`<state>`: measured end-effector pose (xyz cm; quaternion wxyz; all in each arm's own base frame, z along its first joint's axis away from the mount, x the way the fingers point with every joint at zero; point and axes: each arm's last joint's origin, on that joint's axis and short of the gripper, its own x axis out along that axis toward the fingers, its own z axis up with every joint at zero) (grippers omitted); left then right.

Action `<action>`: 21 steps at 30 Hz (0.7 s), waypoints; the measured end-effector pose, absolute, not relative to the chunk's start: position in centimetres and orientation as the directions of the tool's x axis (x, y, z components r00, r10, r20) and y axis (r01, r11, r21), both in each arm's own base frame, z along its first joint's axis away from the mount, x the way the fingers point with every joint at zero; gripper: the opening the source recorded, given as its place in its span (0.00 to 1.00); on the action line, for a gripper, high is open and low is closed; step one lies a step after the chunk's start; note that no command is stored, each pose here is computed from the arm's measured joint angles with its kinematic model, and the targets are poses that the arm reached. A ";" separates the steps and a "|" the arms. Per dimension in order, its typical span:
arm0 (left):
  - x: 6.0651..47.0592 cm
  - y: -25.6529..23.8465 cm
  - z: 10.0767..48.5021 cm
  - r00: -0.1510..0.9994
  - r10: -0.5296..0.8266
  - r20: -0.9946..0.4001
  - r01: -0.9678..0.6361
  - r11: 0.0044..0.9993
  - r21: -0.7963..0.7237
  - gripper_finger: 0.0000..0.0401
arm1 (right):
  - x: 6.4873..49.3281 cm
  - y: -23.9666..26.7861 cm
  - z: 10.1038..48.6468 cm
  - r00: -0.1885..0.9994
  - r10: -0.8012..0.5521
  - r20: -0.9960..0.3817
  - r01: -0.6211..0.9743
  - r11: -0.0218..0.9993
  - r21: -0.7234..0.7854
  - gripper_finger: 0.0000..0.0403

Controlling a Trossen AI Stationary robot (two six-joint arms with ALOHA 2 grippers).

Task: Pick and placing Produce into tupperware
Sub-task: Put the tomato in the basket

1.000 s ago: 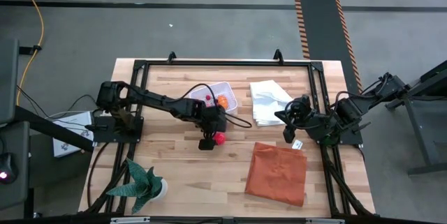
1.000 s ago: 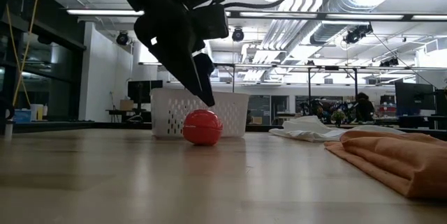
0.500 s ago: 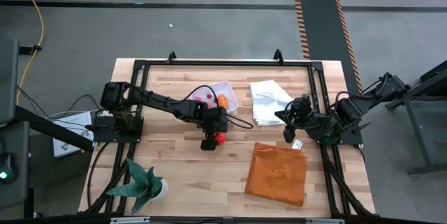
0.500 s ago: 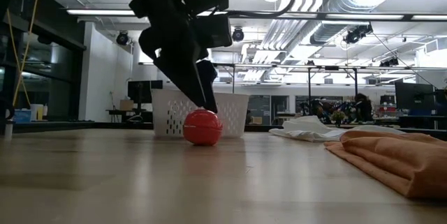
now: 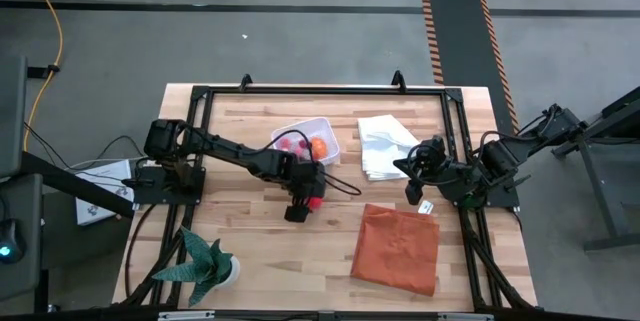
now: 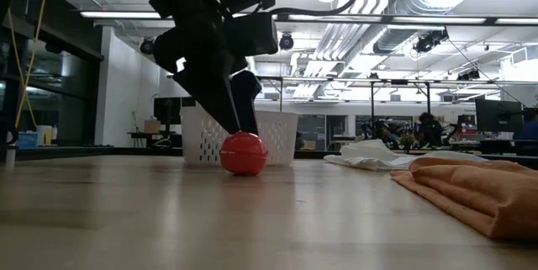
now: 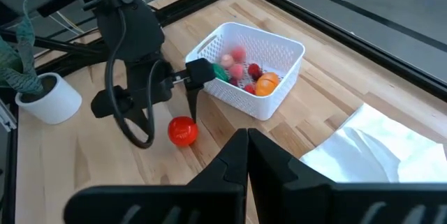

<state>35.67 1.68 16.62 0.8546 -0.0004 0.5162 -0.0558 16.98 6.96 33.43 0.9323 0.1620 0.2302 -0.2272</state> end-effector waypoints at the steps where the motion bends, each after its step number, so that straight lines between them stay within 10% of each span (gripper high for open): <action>1: 35.7 1.7 16.6 0.461 -0.090 -0.883 0.091 0.994 -0.054 0.88 | 17.0 7.0 33.4 0.791 -0.349 -0.503 0.498 0.844 0.197 0.00; 21: 35.7 1.3 16.6 0.460 -0.079 -0.884 0.157 0.988 -0.007 0.86 | 17.0 7.0 33.4 0.791 -0.349 -0.503 0.500 0.843 0.201 0.00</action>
